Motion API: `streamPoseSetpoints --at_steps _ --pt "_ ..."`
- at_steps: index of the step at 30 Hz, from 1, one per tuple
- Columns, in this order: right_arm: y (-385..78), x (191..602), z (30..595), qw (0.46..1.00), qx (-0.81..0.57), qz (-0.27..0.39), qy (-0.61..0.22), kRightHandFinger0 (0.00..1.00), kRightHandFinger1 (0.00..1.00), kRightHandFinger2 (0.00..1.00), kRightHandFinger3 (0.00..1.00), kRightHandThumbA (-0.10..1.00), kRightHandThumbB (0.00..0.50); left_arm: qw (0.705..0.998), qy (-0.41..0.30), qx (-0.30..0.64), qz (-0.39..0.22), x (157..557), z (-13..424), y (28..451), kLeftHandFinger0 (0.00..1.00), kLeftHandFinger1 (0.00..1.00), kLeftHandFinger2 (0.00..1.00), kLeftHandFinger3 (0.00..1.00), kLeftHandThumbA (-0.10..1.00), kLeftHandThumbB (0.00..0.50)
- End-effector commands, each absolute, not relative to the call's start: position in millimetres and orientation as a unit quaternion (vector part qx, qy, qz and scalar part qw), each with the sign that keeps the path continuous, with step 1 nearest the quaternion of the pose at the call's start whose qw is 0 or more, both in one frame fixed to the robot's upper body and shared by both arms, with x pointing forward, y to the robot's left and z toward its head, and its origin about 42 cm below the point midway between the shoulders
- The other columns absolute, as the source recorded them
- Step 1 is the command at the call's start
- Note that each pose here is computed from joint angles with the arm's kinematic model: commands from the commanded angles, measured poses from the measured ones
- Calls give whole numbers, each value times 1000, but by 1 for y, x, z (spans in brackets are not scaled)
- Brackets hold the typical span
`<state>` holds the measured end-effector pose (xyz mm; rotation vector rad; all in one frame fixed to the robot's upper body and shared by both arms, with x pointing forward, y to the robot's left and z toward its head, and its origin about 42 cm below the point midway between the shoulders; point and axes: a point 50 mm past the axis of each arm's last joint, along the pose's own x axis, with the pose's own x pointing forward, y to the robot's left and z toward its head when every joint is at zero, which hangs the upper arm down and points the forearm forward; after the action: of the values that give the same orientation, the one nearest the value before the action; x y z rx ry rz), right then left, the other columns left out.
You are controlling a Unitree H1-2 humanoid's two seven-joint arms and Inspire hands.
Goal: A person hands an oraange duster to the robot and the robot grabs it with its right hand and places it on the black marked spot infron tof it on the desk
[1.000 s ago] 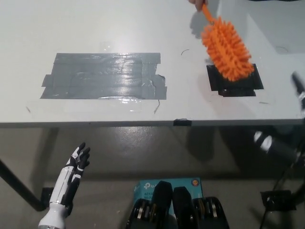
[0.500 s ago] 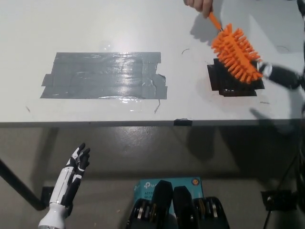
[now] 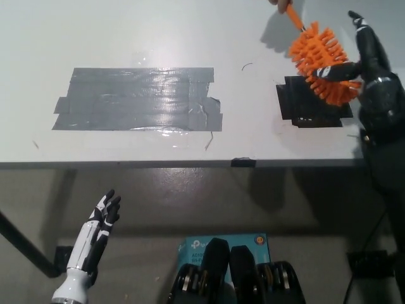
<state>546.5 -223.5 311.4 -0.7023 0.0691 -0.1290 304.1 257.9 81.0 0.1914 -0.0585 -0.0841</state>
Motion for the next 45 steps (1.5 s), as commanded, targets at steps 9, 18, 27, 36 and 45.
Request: streamPoseSetpoints --at_steps 9,18,27,36,45 --pt "-197 592 362 928 -367 -37 52 1000 1000 1000 1000 940 393 991 -66 107 -56 312 94 256 1000 1000 1000 1000 920 159" --pt "-202 601 351 907 -402 -18 122 1000 1000 1000 1000 582 319 990 -68 108 -54 314 98 257 1000 1000 1000 1000 923 159" --pt "-209 598 342 830 -542 -49 124 3 105 261 1000 -56 163 990 -71 109 -53 315 99 259 1000 1000 1000 1000 925 152" --pt "-216 594 379 852 -515 -79 45 0 131 225 1000 -100 195 990 -75 111 -54 318 101 260 1000 1000 1000 1000 927 151" --pt "-210 548 455 853 -496 -110 -119 5 133 239 1000 -100 193 989 -79 116 -52 323 102 262 1000 1000 1000 1000 935 166"
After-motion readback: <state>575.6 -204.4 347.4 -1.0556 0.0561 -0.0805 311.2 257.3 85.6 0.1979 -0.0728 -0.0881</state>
